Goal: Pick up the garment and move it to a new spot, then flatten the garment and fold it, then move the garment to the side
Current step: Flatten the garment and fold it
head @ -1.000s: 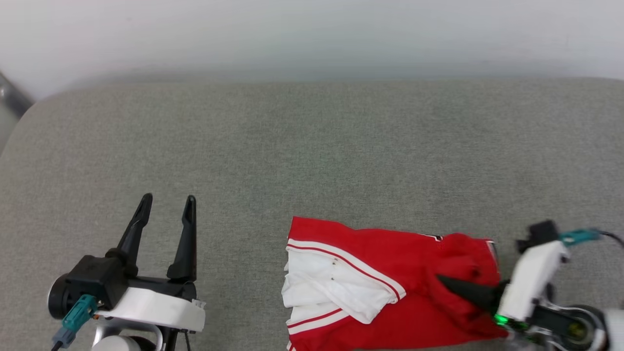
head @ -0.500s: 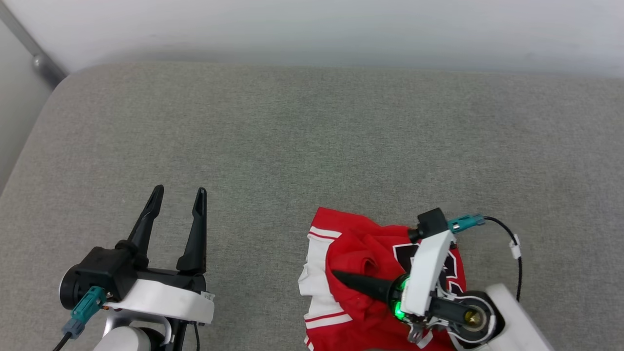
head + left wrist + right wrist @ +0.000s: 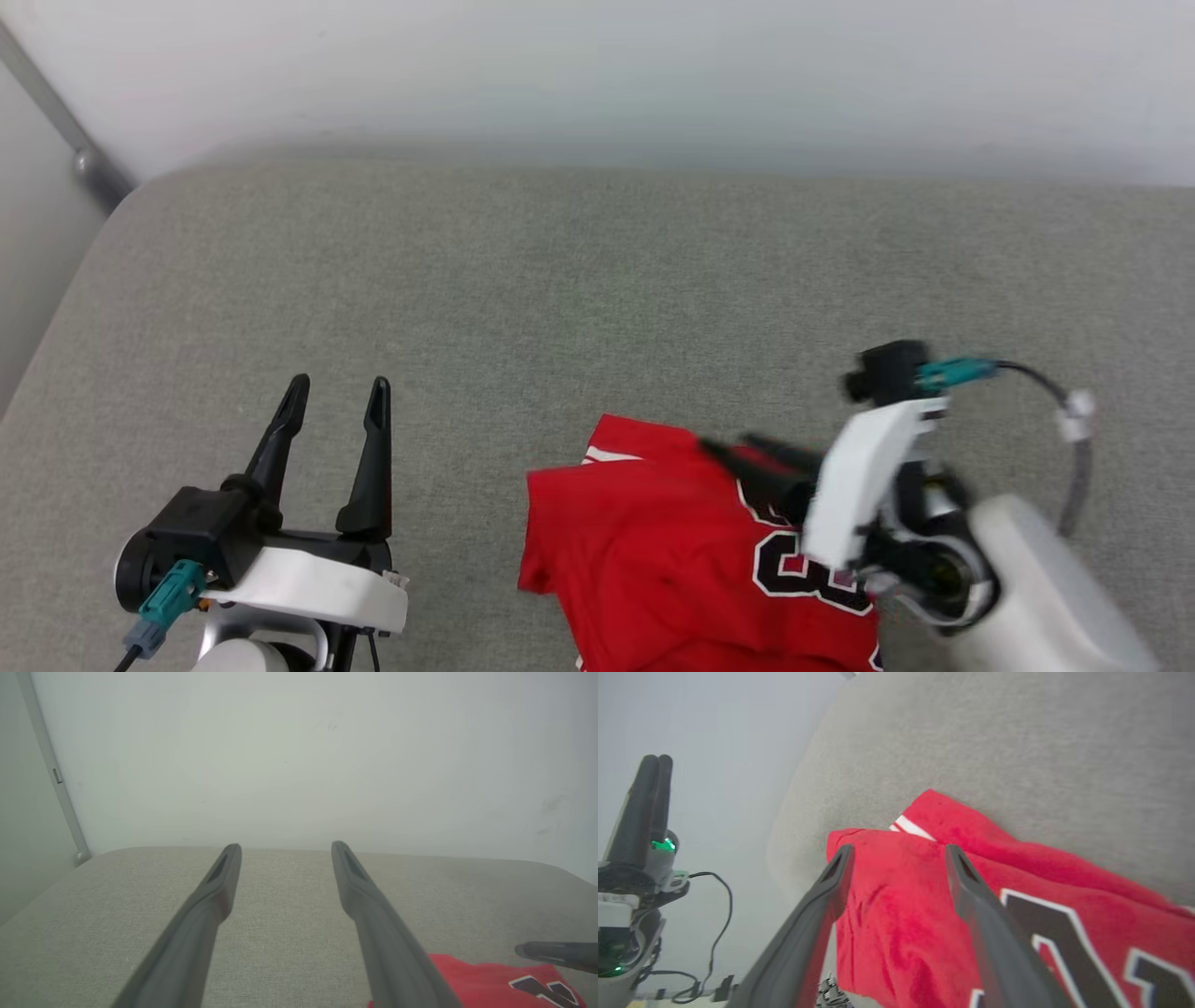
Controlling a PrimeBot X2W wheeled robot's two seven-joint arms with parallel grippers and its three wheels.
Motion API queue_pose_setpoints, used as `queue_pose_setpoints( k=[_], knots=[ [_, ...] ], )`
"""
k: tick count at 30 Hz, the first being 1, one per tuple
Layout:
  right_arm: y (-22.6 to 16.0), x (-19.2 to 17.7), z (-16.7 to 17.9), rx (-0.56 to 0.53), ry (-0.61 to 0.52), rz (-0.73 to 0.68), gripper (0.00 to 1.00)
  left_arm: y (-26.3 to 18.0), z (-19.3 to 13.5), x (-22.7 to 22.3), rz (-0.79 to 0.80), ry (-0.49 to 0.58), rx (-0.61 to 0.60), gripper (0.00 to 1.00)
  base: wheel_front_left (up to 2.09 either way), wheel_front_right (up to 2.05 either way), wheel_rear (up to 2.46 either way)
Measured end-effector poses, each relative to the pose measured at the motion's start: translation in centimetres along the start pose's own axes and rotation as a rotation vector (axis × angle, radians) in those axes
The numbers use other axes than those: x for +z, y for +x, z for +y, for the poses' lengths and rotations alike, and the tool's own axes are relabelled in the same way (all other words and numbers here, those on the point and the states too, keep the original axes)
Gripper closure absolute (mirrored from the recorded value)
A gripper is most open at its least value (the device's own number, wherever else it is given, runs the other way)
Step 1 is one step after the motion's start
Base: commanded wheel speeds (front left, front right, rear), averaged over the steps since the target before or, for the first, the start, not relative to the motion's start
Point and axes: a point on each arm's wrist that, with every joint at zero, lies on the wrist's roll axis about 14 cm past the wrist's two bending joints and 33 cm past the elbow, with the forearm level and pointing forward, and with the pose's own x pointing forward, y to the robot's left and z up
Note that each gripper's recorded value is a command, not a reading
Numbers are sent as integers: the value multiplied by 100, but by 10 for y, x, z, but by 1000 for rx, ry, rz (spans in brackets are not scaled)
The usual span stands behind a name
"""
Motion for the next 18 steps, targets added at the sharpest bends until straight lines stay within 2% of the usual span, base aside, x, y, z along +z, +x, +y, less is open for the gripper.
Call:
queue_pose_setpoints(
  k=[4,10,13,18],
  knots=[
    [-40,38,-53,-245,-216,-151,0,-1,-6,3,-8,-6,-12,0,0,0,0],
    [-117,81,-97,-533,-403,-387,0,-3,-12,0,0,-9,-28,0,0,0,0],
    [-152,91,-101,-622,-469,-508,0,-4,-14,-1,5,-10,-31,0,0,0,0],
    [-184,91,-87,-655,-513,-670,0,-7,-12,-6,18,-9,-26,0,0,0,0]
  ],
)
